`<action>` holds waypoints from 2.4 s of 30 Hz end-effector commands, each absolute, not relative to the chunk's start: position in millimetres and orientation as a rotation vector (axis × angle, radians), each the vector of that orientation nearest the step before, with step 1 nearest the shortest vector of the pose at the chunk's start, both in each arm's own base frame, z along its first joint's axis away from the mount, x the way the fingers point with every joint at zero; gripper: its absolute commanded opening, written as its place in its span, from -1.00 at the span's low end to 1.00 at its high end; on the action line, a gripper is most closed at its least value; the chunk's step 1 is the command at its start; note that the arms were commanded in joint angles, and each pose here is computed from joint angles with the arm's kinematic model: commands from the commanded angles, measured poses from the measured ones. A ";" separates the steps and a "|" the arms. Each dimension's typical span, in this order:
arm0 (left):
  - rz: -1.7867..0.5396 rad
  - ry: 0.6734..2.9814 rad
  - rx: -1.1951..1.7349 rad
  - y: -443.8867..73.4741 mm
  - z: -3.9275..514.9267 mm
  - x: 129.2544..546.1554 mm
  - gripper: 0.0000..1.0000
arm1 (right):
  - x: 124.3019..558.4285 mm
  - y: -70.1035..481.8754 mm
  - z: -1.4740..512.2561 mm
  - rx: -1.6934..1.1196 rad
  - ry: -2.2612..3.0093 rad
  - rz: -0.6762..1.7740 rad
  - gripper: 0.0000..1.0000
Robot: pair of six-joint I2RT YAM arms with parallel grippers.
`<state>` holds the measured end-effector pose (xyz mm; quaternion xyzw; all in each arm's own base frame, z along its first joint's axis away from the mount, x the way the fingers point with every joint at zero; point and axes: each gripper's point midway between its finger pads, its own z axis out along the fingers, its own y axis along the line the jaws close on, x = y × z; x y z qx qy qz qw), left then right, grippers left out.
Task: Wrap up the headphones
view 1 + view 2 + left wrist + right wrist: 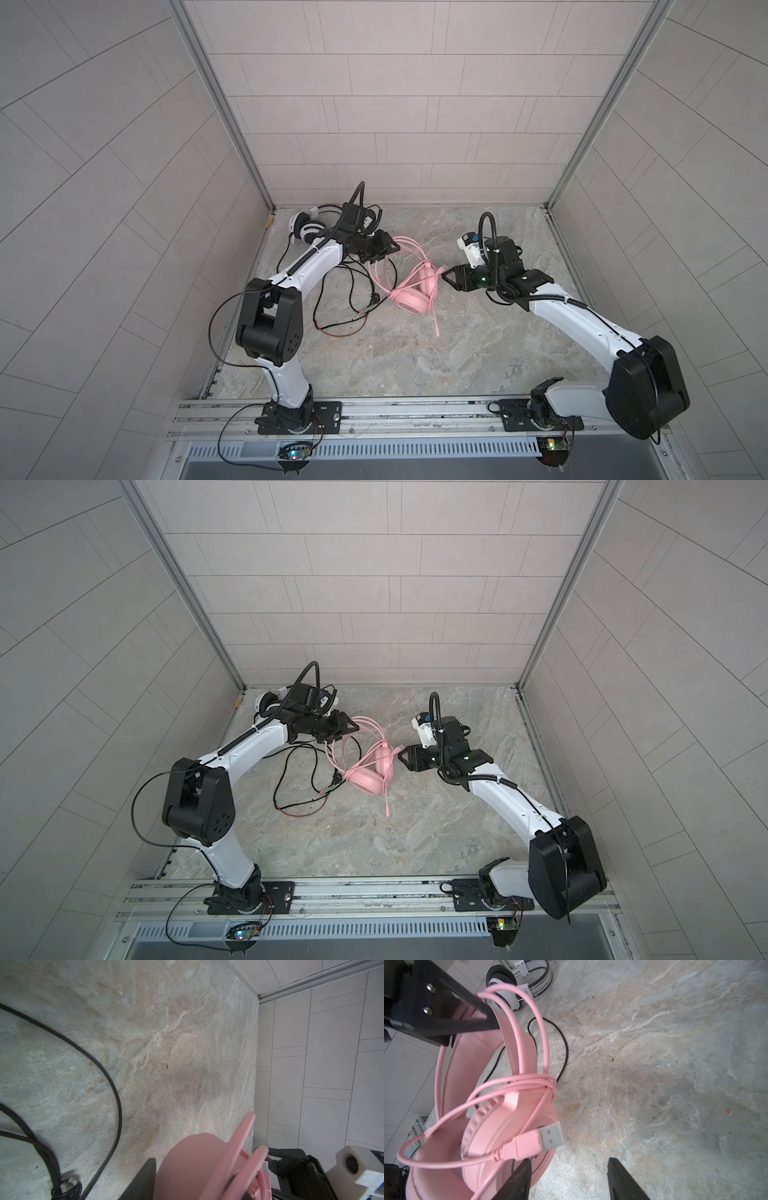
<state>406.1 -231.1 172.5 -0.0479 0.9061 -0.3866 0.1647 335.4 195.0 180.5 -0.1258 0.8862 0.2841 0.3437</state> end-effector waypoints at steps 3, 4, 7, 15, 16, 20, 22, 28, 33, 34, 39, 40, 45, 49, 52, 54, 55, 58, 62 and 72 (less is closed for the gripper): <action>-1.175 2.543 -0.062 -237.1 205.1 390.1 -1.00 | 341.6 212.1 191.9 -0.360 2.268 0.799 0.20; -1.180 2.545 -0.061 -237.7 205.1 388.5 -1.00 | 342.9 213.6 190.7 -0.361 2.273 0.801 0.19; -1.188 2.545 -0.056 -238.2 206.6 385.9 -1.00 | 345.7 217.1 184.8 -0.365 2.294 0.810 0.20; -1.221 2.550 -0.048 -241.6 210.0 379.2 -1.00 | 357.0 222.9 179.2 -0.348 2.301 0.829 0.19; -1.225 2.552 -0.048 -241.7 209.8 378.6 -1.00 | 358.7 224.7 179.7 -0.352 2.299 0.836 0.19; -1.225 2.563 -0.053 -241.9 206.5 378.2 -1.00 | 361.8 224.8 178.4 -0.346 2.305 0.832 0.19; -1.232 2.563 -0.056 -242.5 204.8 381.0 -1.00 | 360.6 219.8 177.2 -0.336 2.305 0.803 0.19; -1.253 2.558 -0.112 -248.4 191.4 403.7 -1.00 | 356.6 194.7 166.9 -0.257 2.328 0.706 0.19; -1.277 2.533 -0.200 -255.8 179.6 430.6 -1.00 | 353.5 181.3 168.8 -0.198 2.334 0.654 0.18; -1.273 2.522 -0.223 -256.1 177.7 437.8 -1.00 | 352.0 177.3 171.3 -0.186 2.331 0.638 0.19; -1.216 2.510 -0.389 -256.6 159.8 468.0 -1.00 | 336.8 160.1 180.6 -0.176 2.347 0.578 0.18; -1.214 2.508 -0.411 -258.1 156.1 474.0 -1.00 | 332.6 156.7 183.4 -0.177 2.348 0.567 0.18; -1.236 2.491 -0.437 -285.0 145.3 498.0 -1.00 | 314.8 141.9 196.5 -0.153 2.329 0.534 0.19; -1.258 2.462 -0.483 -317.0 130.5 518.1 -1.00 | 305.3 136.7 206.3 -0.139 2.303 0.543 0.18; -1.297 2.431 -0.530 -343.5 121.8 531.9 -1.00 | 299.2 136.3 211.5 -0.133 2.289 0.564 0.18; -1.307 2.419 -0.550 -364.3 115.1 539.6 -1.00 | 294.3 136.8 216.3 -0.129 2.278 0.587 0.18; -1.303 2.409 -0.555 -373.8 114.6 543.1 -1.00 | 291.4 137.5 218.4 -0.127 2.271 0.602 0.18; -1.290 2.374 -0.601 -398.4 106.9 551.5 -1.00 | 281.7 137.4 223.0 -0.101 2.243 0.645 0.17; -1.311 2.324 -0.658 -430.0 97.1 560.9 -1.00 | 269.2 129.3 226.0 -0.081 2.230 0.627 0.16; -1.332 2.163 -0.858 -480.8 66.6 568.7 -1.00 | 248.6 123.9 242.7 -0.070 2.190 0.654 0.16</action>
